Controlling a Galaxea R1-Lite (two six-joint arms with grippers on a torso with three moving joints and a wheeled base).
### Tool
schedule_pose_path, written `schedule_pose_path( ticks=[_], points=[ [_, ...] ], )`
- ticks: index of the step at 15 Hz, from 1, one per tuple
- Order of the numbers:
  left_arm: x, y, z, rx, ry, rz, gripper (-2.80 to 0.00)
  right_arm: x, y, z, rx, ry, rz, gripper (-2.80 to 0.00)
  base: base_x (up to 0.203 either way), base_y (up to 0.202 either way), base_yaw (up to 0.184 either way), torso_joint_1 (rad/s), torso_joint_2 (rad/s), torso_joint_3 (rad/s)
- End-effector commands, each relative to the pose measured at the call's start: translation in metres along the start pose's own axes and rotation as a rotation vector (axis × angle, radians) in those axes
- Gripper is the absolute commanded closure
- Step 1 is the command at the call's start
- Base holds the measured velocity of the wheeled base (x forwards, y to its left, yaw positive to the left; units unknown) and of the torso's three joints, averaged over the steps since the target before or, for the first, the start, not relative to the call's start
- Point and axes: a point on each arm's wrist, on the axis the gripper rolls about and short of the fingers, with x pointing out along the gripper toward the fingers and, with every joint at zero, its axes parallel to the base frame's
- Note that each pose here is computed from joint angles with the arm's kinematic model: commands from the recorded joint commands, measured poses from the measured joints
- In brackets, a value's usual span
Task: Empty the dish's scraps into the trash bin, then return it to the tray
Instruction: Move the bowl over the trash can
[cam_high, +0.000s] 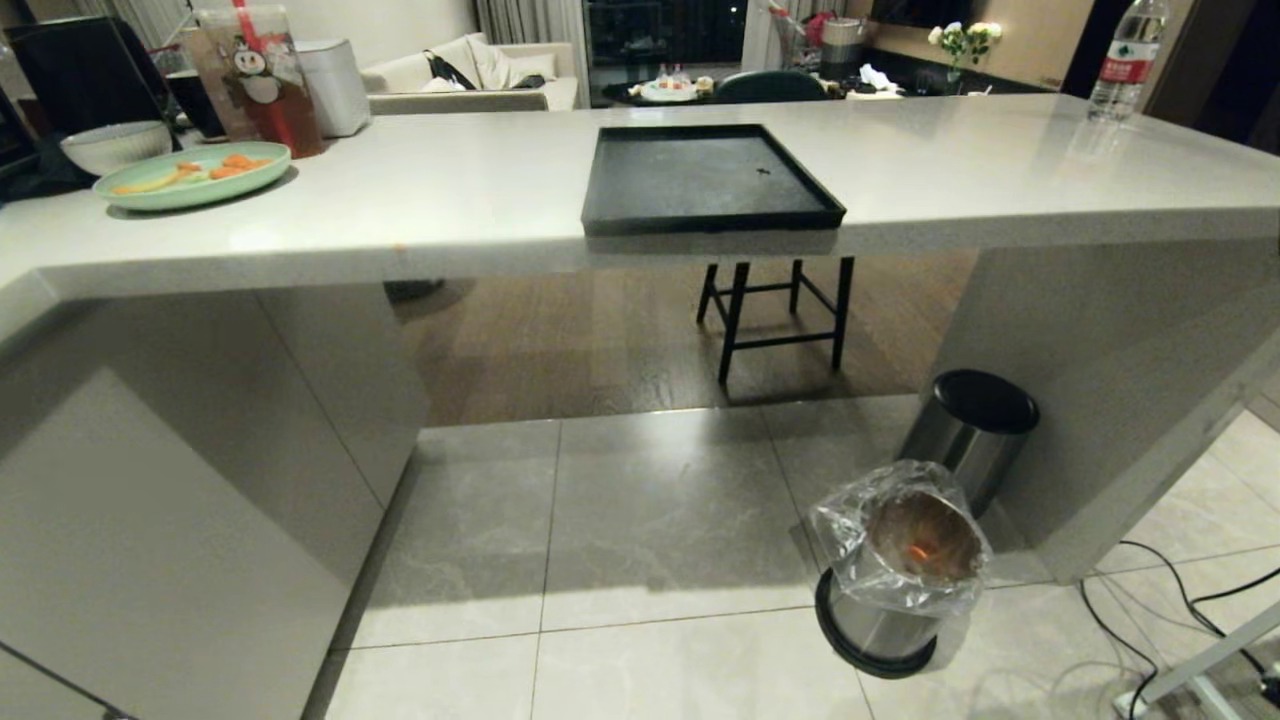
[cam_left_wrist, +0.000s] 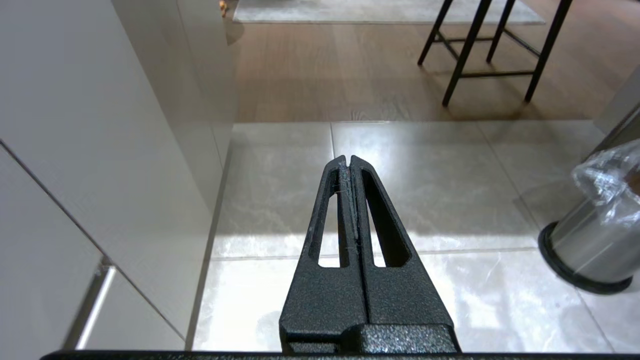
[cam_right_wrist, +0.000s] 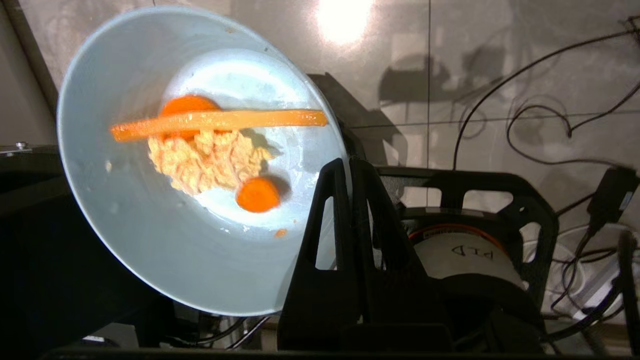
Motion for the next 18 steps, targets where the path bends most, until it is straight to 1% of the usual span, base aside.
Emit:
schedule_pose_path(
  ticks=[1, 9, 12, 18],
  points=[
    [0.0001, 0.0, 0.0002, -0.001, 0.0, 0.001, 0.0, 0.0, 0.0004, 0.0004, -0.006, 0.0, -0.002, 0.0, 0.0, 0.0, 0.0, 0.004, 0.27, 0.295],
    [0.0001, 0.0, 0.0002, -0.001, 0.0, 0.001, 0.0, 0.0007, -0.0005, -0.0007, -0.012, 0.002, -0.003, 0.0, 0.0, 0.0, 0.0, 0.003, 0.02, 0.021],
    [0.0, 0.0, 0.0002, -0.001, -0.002, 0.0, 0.0, 0.0, 0.0006, 0.0007, -0.061, -0.008, 0.003, 0.0, 0.0, 0.0, 0.0, 0.012, 0.07, 0.078],
    [0.0001, 0.0, 0.0002, -0.001, 0.0, 0.001, 0.0, -0.0005, 0.0008, 0.0011, -0.058, -0.009, 0.006, 0.0, 0.0, 0.0, 0.0, 0.001, 0.0, 0.005]
  ],
)
